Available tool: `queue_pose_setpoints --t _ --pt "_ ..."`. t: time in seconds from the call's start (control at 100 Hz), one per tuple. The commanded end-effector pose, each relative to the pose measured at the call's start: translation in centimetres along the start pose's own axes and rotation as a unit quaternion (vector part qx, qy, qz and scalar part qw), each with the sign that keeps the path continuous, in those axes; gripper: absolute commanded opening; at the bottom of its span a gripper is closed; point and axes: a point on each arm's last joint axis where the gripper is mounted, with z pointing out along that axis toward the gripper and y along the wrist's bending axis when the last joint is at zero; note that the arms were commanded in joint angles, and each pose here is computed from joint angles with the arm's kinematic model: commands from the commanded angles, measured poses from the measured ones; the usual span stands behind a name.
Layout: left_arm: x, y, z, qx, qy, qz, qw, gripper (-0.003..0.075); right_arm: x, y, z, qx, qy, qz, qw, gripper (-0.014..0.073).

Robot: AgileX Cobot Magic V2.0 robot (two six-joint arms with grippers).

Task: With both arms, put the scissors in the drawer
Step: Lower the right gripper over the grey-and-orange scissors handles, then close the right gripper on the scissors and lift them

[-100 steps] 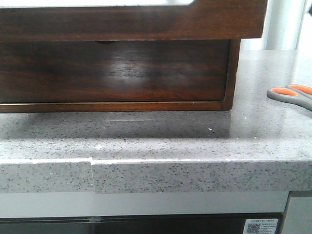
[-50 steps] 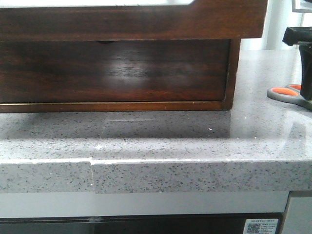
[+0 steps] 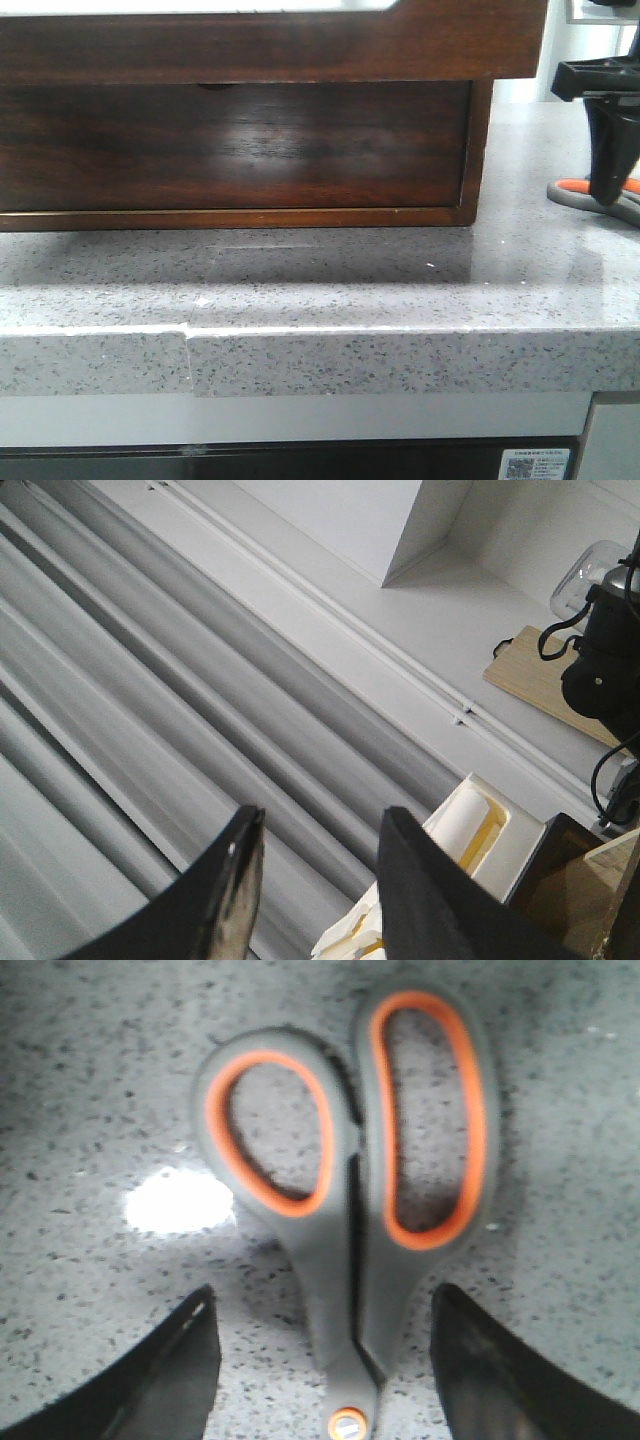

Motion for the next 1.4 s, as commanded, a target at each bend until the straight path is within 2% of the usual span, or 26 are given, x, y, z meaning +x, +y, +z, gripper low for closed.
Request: queue_pose_setpoints --t 0.0,0.7,1.14,1.21,1.25,1.39 --pt "-0.8 0.9 0.3 -0.017 -0.023 -0.022 0.999 0.0262 -0.5 0.1 -1.9 0.004 -0.037 0.000 0.999 0.0410" --pt "-0.8 0.9 0.3 -0.017 -0.023 -0.022 0.999 0.0262 -0.1 0.0 -1.8 0.004 -0.018 0.013 1.000 0.0410" --pt "-0.8 0.9 0.3 -0.017 -0.023 -0.022 0.999 0.0262 -0.4 0.0 2.2 0.001 0.056 0.020 0.998 0.0406" --pt "-0.8 0.9 0.3 -0.017 -0.023 -0.022 0.999 0.0262 -0.5 -0.1 2.4 0.001 0.054 0.020 0.998 0.0369" --pt "-0.8 0.9 0.3 -0.017 -0.023 -0.022 0.999 0.0262 -0.6 -0.1 2.4 0.001 0.051 0.020 0.999 0.0316" --pt "-0.8 0.9 0.3 -0.017 -0.023 -0.022 0.999 0.0262 -0.6 -0.1 2.4 0.002 0.048 0.020 0.999 0.0034"
